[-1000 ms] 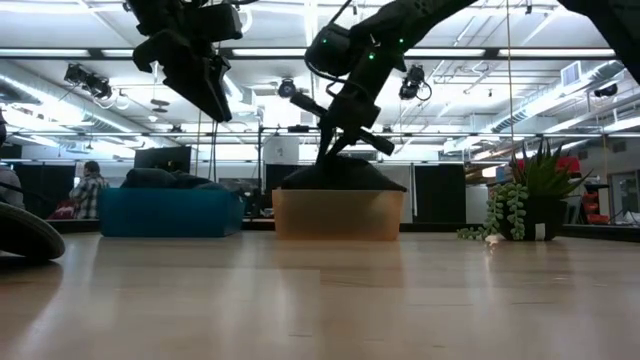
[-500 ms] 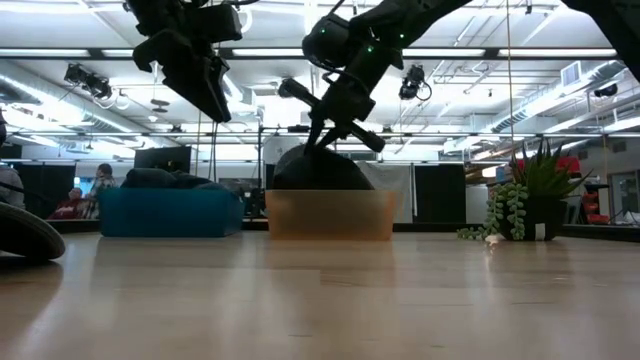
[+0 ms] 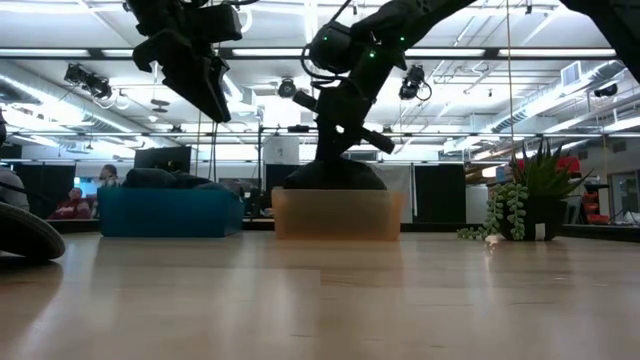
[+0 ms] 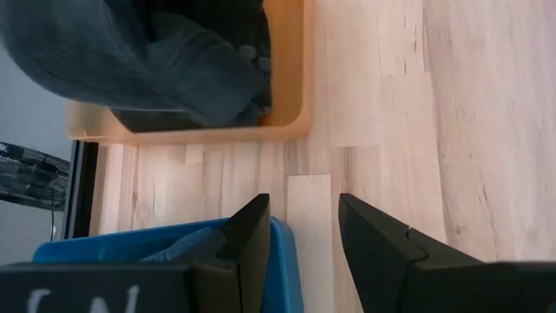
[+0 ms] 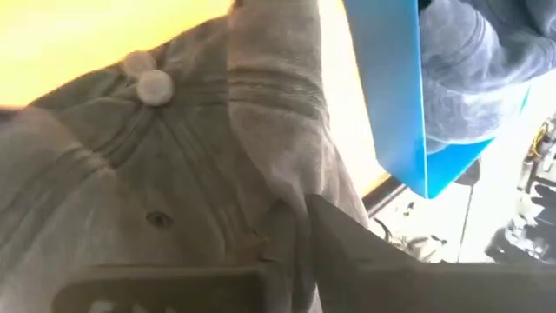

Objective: Pick & Place hat
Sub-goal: Put the right black cap into the orange bin, then put the black cap into the orange bin

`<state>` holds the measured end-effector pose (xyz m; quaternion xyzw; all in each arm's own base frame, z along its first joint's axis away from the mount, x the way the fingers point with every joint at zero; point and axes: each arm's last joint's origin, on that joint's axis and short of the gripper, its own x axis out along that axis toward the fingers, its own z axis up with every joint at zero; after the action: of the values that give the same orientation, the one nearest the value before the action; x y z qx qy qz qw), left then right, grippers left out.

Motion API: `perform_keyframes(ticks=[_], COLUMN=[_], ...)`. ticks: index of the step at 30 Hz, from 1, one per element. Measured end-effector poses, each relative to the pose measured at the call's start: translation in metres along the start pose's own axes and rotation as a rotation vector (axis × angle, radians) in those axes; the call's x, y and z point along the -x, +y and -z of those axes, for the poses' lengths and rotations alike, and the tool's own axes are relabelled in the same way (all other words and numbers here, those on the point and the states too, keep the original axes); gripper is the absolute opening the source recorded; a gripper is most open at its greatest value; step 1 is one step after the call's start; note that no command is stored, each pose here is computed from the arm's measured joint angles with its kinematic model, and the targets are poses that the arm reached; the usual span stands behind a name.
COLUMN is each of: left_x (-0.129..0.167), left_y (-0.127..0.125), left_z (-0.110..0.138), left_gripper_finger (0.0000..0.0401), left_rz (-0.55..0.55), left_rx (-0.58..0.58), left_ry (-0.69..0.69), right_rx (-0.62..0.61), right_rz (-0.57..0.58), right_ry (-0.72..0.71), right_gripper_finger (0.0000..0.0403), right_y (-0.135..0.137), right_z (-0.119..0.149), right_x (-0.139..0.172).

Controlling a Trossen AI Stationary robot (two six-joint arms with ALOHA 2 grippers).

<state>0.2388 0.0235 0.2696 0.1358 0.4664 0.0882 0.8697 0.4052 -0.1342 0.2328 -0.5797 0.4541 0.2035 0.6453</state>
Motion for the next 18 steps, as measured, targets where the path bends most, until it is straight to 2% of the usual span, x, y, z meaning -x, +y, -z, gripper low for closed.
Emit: perform_keyframes(ticks=[7,12,16,18], left_x=[0.0,0.0,0.0,0.002], left_y=[0.0,0.0,-0.004,-0.01], left_z=[0.0,0.0,-0.001,0.001], left_gripper_finger=[0.0142,0.0142,0.0142,0.0142], left_rz=[0.0,0.002,0.07,0.12], left_rx=[0.0,0.003,0.031,0.009], left_ry=[0.0,0.0,-0.013,0.002], right_rx=[-0.055,-0.051,-0.04,-0.073], right_rz=[0.005,0.013,0.026,0.046], right_ry=[-0.005,0.058,0.127,0.12], right_gripper_finger=[0.0081,0.0109,0.0119,0.012], right_y=[0.0,-0.001,-0.002,-0.004], right_z=[0.0,-0.002,-0.012,-0.016], right_x=[0.0,0.002,0.013,0.025])
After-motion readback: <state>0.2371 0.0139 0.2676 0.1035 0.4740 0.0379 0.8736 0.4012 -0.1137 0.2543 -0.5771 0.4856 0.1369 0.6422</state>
